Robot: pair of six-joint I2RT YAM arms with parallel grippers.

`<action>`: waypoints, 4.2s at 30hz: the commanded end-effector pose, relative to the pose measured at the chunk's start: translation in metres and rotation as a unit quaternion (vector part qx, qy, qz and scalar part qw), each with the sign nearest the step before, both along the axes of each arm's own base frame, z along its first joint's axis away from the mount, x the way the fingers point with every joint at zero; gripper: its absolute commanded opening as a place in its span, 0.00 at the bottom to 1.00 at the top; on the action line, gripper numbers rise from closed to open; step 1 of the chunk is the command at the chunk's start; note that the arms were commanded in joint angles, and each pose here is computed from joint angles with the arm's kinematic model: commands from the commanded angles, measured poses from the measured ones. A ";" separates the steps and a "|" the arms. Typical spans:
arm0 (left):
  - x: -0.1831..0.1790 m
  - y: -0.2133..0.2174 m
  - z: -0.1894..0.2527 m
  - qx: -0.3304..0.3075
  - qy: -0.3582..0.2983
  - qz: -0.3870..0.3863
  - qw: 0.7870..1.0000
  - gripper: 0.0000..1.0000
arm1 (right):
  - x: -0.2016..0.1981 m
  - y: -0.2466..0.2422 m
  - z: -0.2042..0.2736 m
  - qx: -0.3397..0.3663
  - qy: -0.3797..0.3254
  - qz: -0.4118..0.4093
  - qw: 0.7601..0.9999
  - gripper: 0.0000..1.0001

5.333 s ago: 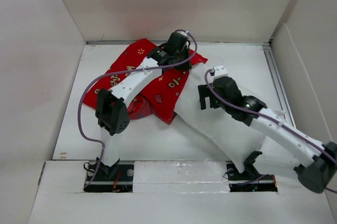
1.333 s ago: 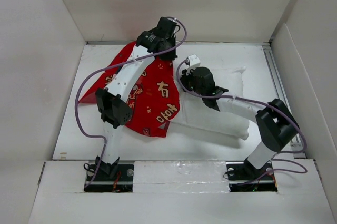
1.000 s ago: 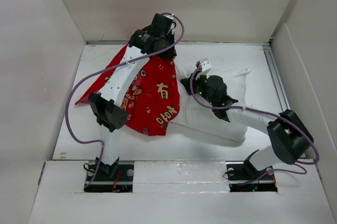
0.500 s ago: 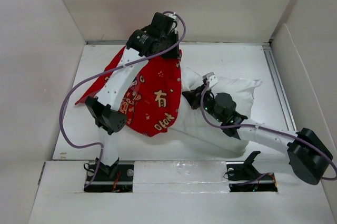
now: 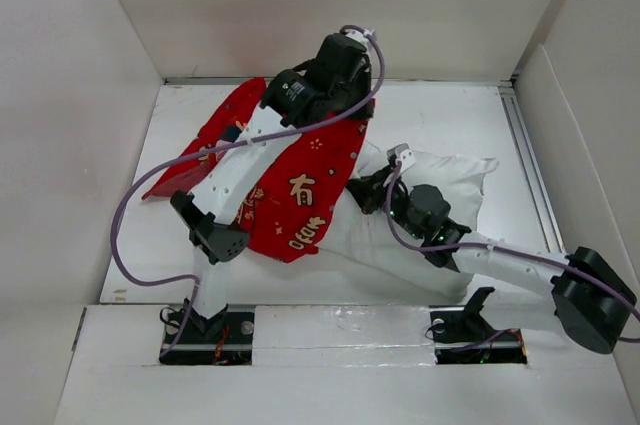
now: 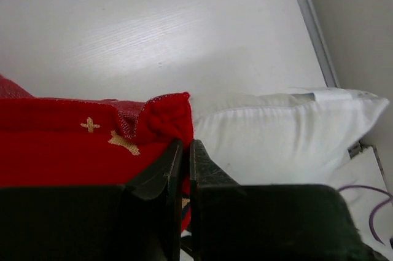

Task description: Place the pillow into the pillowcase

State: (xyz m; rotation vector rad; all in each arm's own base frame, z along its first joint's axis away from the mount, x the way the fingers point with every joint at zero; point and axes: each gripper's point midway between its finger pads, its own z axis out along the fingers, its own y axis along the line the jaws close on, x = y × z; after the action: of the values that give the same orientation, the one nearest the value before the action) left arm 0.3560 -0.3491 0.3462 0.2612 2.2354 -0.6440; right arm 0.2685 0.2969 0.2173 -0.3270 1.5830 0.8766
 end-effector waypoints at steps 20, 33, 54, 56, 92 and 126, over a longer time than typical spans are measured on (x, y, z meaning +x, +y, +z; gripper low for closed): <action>-0.127 -0.098 0.034 -0.087 -0.017 -0.225 0.970 0.00 | -0.001 -0.088 0.159 0.174 -0.134 -0.173 0.960 0.00; -0.128 -0.134 -0.001 -0.104 0.013 -0.252 0.962 0.00 | 0.034 -0.037 0.020 0.178 -0.034 -0.163 0.970 0.00; -0.067 -0.127 0.010 -0.169 0.031 -0.193 0.966 0.00 | 0.036 -0.064 0.011 0.022 0.031 -0.242 0.970 1.00; -0.035 -0.099 -0.017 -0.159 0.042 -0.147 0.975 0.00 | 0.031 -0.087 0.023 0.000 0.059 -0.293 0.954 1.00; -0.108 -0.089 0.109 -0.221 -0.036 -0.248 0.943 0.00 | -0.054 -0.070 0.236 0.197 -0.145 -0.017 0.969 0.00; -0.078 -0.139 -0.010 -0.106 0.003 -0.179 0.978 1.00 | 0.032 -0.093 0.017 0.153 -0.007 -0.189 0.970 0.00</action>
State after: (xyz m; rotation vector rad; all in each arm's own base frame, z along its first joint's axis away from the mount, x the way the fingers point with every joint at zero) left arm 0.2726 -0.5111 0.2885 0.6331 2.2045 -1.1557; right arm 0.2984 0.2028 0.1960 0.1807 1.5194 0.7643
